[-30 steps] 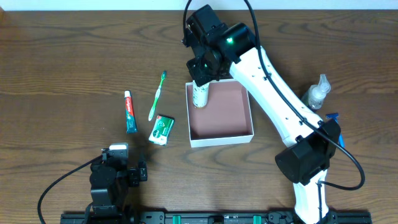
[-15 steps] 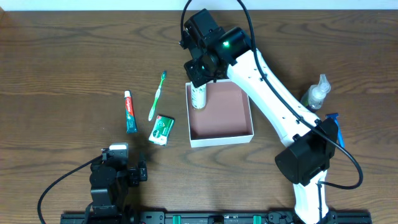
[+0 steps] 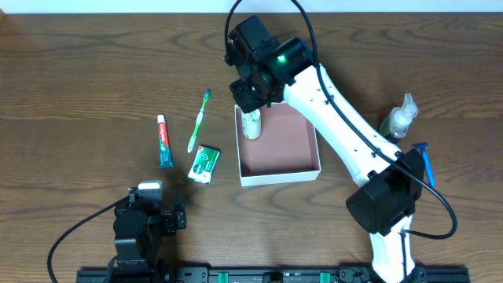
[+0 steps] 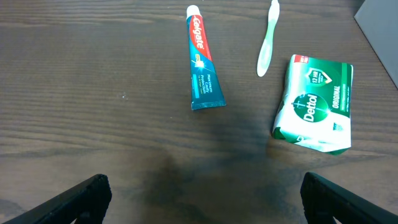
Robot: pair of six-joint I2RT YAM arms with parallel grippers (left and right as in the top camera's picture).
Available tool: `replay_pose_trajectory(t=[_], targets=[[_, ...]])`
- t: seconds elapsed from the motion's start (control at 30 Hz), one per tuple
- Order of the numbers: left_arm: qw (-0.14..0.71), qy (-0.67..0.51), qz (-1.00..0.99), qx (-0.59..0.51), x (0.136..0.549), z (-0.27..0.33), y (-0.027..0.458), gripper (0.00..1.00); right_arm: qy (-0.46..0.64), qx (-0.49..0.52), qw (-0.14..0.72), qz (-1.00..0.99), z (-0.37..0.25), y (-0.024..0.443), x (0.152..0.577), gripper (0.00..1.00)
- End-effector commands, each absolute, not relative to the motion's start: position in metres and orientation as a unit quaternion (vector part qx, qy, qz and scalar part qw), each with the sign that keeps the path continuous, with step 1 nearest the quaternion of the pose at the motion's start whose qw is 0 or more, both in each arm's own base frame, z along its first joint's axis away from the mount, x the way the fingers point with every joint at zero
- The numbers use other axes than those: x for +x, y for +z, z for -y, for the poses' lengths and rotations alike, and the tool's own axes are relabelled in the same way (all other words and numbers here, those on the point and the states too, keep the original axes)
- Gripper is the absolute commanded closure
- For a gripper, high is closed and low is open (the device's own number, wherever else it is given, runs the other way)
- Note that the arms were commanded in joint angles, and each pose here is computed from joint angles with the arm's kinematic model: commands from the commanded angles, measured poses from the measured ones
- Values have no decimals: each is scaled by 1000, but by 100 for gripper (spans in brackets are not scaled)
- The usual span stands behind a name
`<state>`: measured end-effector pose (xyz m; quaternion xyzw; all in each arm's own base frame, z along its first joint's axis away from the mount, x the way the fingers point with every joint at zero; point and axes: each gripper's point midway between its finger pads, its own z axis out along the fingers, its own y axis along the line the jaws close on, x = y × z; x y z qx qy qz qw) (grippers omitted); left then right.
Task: Pack container
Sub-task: 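Lower the bottle into the box and open the right gripper, then move the right gripper to the clear foam bottle and grasp it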
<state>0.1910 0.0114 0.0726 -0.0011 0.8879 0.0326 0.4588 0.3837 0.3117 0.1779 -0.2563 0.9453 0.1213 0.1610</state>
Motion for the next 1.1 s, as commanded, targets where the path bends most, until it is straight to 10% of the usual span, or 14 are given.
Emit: replay_pose_trajectory(t=[0.0,0.6,1.07], targets=[[458,34,-888,-1,191,-12,69,2,132,-261,190,-937,-311,209,377,56],[458,34,-888,-1,191,-12,69,2,45,-77,380,-921,-147,383,337,1],[458,34,-888,-1,191,-12,69,2,-90,150,269,-947,23,357,273,1]])
